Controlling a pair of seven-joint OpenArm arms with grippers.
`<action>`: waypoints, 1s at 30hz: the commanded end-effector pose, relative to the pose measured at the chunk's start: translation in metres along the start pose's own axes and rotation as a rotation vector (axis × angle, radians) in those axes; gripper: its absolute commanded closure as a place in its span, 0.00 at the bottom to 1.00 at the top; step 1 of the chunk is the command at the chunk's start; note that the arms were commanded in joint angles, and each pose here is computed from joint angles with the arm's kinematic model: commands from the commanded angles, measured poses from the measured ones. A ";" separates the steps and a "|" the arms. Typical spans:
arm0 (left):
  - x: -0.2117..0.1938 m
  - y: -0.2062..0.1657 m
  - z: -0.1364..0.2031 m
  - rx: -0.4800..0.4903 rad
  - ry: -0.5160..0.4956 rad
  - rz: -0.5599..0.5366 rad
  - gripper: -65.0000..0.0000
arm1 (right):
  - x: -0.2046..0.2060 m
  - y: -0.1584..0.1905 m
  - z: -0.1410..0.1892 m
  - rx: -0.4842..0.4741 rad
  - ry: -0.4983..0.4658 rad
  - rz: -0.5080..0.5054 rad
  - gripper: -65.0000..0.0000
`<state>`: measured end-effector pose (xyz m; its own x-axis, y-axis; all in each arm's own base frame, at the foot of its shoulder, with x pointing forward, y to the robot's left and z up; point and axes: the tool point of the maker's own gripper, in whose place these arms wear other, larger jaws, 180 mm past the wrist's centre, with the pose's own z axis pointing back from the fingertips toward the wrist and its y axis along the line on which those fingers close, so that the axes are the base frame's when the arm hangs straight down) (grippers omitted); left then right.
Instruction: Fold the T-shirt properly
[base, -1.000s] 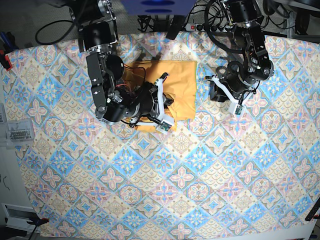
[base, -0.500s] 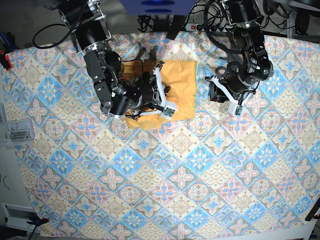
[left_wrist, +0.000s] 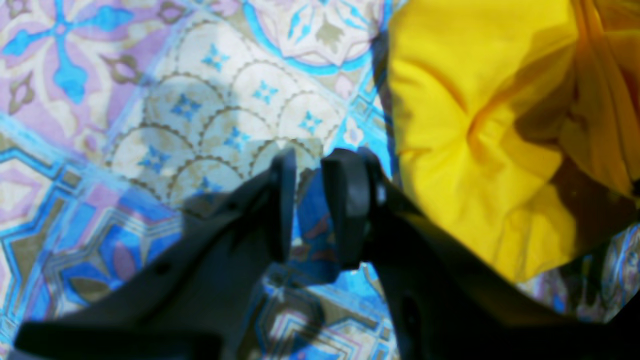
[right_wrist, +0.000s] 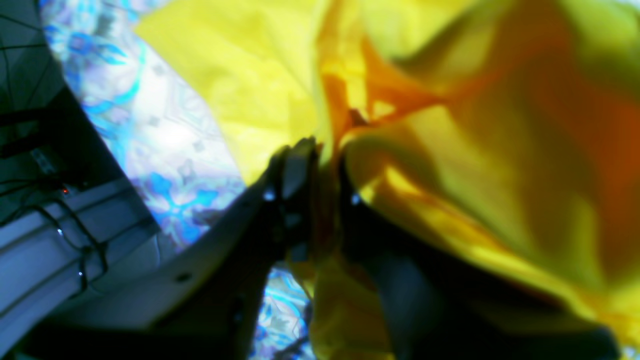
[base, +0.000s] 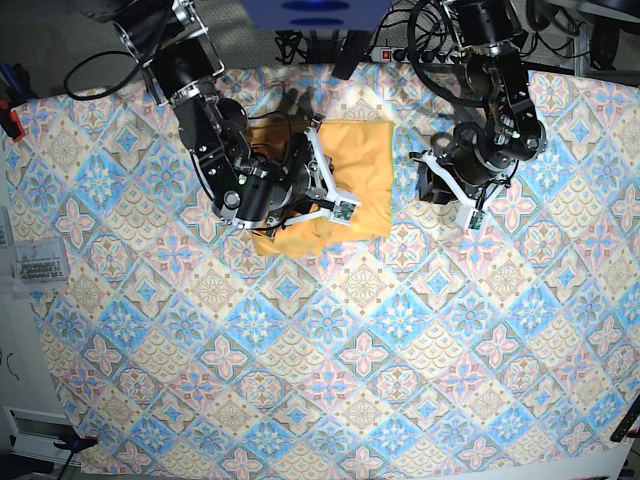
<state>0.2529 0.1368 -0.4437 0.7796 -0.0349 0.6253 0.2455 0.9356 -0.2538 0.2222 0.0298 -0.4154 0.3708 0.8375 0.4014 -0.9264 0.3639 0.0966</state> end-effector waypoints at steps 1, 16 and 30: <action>0.012 -0.002 0.001 -0.008 -0.041 -0.009 0.79 | 0.014 -0.004 0.007 -0.014 -0.044 0.014 0.79; 0.000 0.000 -0.009 -0.027 -0.005 0.028 0.79 | -0.020 -0.063 0.030 -0.165 -0.032 -0.173 0.72; 0.007 -0.003 -0.012 -0.033 -0.036 0.025 0.79 | 0.011 -0.007 0.013 -0.089 -0.022 0.037 0.72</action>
<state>0.2527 0.1307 -0.4580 0.7960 -0.0068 0.6052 0.2321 0.9270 -0.2948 0.2231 0.0304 -0.4075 0.3450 0.8473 0.4038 -0.9300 0.3668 0.0249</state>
